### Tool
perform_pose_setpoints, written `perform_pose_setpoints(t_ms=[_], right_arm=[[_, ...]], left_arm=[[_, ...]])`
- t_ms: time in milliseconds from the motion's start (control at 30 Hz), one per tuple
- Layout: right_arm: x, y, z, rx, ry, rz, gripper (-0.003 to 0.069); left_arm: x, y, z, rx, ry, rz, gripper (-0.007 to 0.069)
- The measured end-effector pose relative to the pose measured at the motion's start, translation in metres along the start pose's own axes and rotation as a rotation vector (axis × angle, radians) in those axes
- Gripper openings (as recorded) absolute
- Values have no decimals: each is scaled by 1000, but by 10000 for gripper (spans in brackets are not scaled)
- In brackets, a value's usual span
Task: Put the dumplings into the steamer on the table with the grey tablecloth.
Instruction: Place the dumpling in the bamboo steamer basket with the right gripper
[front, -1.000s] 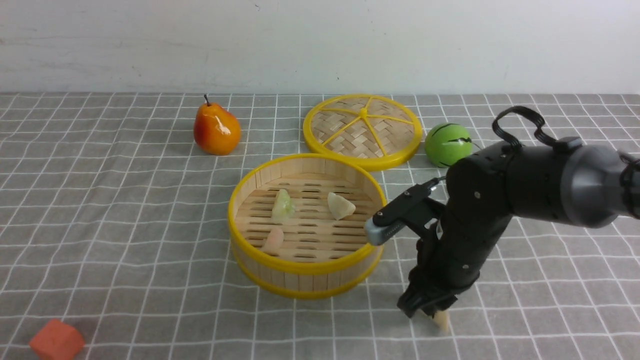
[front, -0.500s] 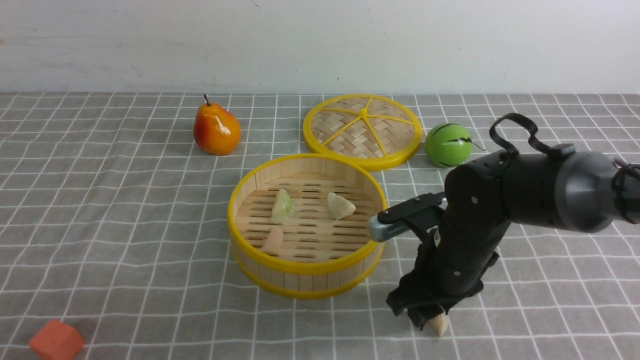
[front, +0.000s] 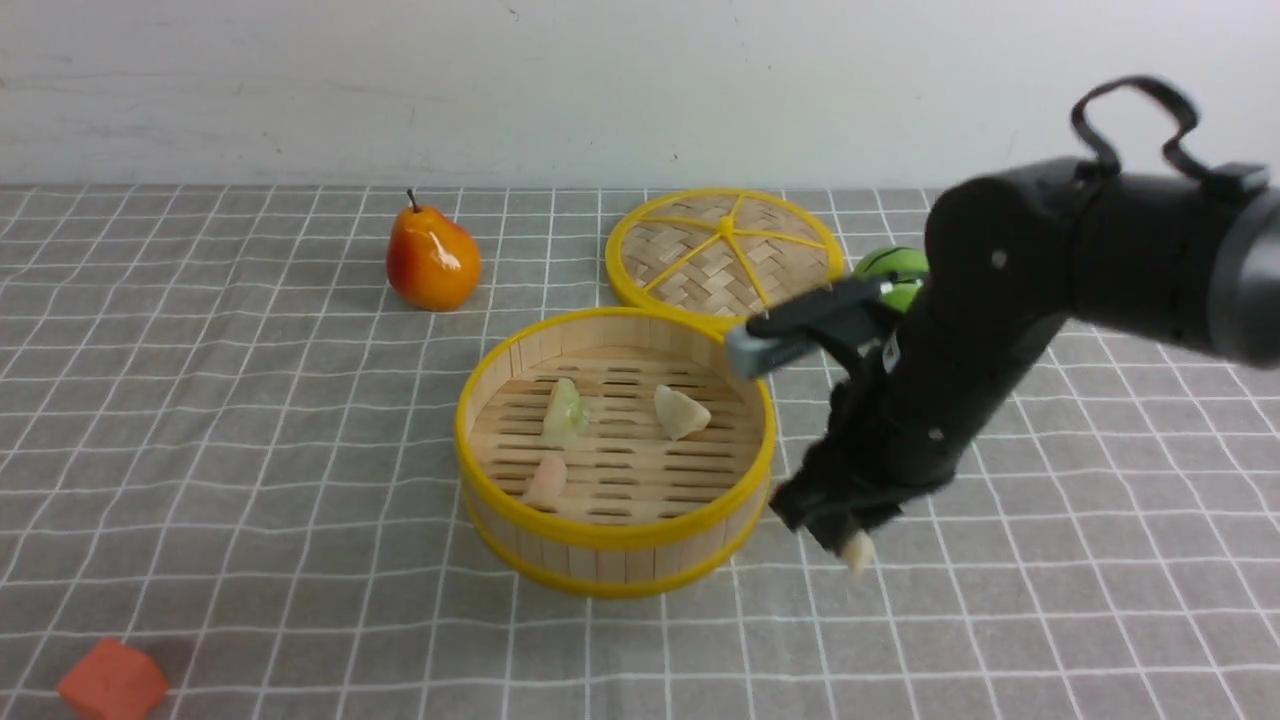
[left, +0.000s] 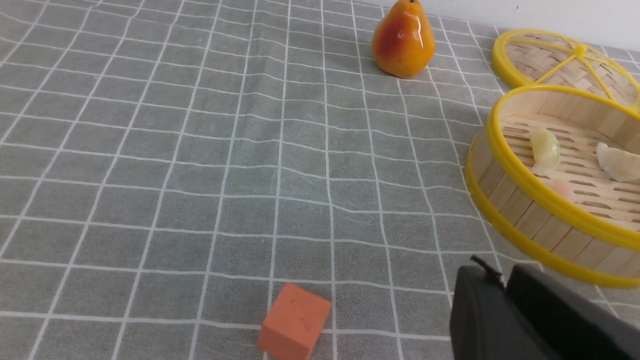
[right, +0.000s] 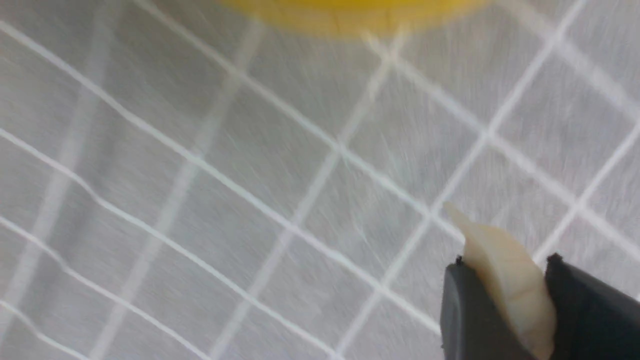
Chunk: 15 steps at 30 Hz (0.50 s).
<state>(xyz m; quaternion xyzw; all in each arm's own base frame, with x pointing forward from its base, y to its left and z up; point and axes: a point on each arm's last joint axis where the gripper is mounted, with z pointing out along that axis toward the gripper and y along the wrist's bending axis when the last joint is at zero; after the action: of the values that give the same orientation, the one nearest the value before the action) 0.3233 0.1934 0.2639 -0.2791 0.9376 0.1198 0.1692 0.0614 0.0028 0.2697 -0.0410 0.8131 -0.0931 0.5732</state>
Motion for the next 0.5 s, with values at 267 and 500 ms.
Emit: perform_pose_setpoints(t_ms=[267,500], right_arm=[[-45,14,36,-126,-291,-25,186],[-40,4,103,-111,-231,6,223]], left_arm=[[0,0,0,0,0,0,74],[0,0,0,0,-1,1,78]])
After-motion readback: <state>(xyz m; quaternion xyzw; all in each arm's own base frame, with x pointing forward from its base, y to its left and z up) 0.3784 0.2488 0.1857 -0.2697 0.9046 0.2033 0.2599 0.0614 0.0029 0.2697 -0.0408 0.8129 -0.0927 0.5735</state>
